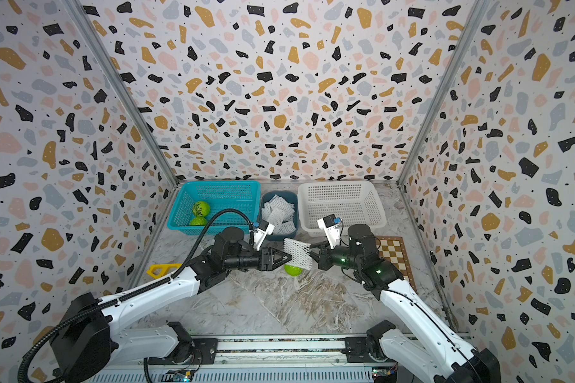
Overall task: Sleeve custard apples in foam nets
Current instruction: Open the foam net.
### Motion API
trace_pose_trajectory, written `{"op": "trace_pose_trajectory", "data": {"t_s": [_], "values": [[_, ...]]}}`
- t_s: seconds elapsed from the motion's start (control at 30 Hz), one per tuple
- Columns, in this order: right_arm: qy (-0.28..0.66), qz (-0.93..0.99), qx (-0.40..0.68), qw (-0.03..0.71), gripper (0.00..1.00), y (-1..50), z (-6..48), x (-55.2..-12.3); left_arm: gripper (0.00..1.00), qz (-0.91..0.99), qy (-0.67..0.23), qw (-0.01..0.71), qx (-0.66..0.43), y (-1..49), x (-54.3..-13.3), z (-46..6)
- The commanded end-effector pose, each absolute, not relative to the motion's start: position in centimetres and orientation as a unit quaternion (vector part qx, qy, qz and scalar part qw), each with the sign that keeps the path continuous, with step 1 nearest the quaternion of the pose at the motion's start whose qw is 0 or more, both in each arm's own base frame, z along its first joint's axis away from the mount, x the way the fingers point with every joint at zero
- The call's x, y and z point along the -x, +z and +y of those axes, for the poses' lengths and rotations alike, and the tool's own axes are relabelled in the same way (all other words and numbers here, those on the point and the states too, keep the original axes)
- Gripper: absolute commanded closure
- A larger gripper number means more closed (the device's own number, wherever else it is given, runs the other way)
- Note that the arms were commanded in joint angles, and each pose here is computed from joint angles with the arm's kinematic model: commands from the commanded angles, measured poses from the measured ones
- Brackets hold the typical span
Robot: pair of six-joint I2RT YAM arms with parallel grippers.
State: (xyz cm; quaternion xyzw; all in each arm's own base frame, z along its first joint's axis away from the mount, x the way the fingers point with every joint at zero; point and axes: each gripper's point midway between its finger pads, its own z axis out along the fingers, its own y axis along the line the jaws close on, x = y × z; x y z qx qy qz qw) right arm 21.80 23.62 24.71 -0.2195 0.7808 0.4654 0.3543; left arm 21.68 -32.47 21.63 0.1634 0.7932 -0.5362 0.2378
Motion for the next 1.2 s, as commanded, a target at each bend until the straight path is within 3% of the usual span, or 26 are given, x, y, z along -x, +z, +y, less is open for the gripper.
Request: {"op": "trace_pose_trajectory", "data": {"t_s": [0.0,0.23,0.57,0.8,0.97,1.17], "values": [[0.479,0.770,0.227,0.355,0.98,25.3,23.9,-21.5,0.47,0.774,-0.553,0.252,-0.177,22.9,-21.7,-33.1],[0.457,0.786,0.217,0.356,0.98,24.2,23.5,-22.2,0.60,0.768,-0.559,0.253,-0.181,23.5,-21.4,-33.0],[0.417,0.806,0.221,0.357,0.98,23.1,23.0,-22.8,0.67,0.775,-0.547,0.261,-0.180,23.6,-21.2,-32.3],[0.422,0.800,0.243,0.350,0.98,22.9,24.0,-21.9,0.53,0.770,-0.548,0.265,-0.190,24.1,-21.3,-32.7],[0.433,0.794,0.249,0.348,0.98,23.3,24.3,-21.6,0.50,0.770,-0.554,0.256,-0.188,23.7,-21.4,-33.0],[0.437,0.793,0.248,0.345,0.98,23.2,24.5,-21.7,0.34,0.762,-0.563,0.259,-0.187,23.9,-21.3,-33.0]]}}
